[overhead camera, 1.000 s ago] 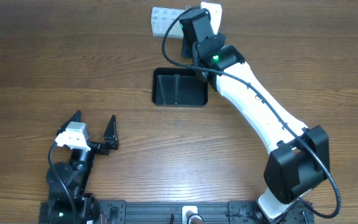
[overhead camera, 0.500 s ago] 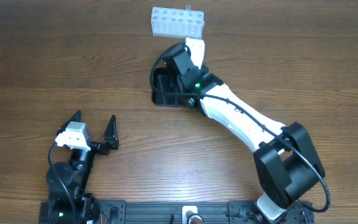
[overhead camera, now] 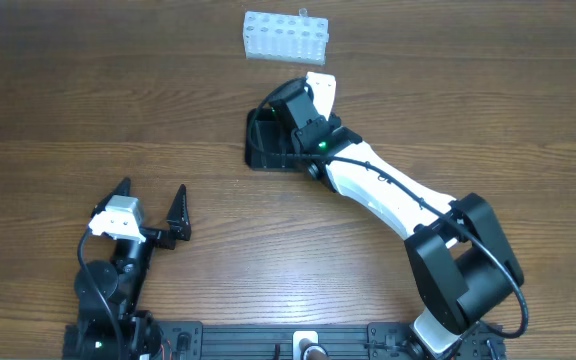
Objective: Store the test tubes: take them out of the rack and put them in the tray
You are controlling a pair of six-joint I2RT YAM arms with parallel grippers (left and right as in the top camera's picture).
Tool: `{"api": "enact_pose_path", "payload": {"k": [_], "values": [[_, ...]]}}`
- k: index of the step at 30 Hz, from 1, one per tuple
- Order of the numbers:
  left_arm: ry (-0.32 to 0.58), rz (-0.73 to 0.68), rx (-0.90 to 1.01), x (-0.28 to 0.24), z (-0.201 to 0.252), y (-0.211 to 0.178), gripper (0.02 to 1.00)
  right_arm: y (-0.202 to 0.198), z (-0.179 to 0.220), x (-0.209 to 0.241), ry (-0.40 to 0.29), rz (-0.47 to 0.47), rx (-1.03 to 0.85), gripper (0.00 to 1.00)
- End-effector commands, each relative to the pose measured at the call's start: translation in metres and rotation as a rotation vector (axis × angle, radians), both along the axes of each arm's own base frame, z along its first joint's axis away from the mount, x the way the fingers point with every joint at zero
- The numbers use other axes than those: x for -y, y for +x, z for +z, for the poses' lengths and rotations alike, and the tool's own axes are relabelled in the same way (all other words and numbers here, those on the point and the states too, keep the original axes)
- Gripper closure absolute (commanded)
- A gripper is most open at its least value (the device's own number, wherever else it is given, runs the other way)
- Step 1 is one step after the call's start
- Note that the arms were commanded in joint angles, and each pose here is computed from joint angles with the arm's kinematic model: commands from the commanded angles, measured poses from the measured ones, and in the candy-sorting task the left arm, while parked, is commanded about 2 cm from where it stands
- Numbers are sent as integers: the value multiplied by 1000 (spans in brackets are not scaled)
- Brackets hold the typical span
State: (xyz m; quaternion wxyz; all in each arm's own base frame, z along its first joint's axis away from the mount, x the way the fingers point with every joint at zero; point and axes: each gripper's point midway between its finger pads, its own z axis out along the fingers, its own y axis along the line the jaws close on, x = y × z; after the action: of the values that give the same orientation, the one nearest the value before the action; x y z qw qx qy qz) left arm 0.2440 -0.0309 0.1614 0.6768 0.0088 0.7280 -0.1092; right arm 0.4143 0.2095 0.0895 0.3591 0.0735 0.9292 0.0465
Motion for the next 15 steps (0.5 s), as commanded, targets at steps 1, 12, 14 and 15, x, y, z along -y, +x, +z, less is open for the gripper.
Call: {"api": "enact_pose_path", "payload": {"k": [1, 12, 14, 15], "values": [[-7, -5, 0, 0, -1, 0, 20, 3, -5, 7, 7, -23, -8, 991], [-7, -6, 0, 1, -1, 0, 20, 6, -4, 6, 24, -20, -3, 441], [-7, -6, 0, 1, -1, 0, 20, 9, -1, 4, 29, -14, 13, 18], [-7, -5, 0, 0, -1, 0, 20, 11, 1, 3, 30, -7, 25, 7]]}}
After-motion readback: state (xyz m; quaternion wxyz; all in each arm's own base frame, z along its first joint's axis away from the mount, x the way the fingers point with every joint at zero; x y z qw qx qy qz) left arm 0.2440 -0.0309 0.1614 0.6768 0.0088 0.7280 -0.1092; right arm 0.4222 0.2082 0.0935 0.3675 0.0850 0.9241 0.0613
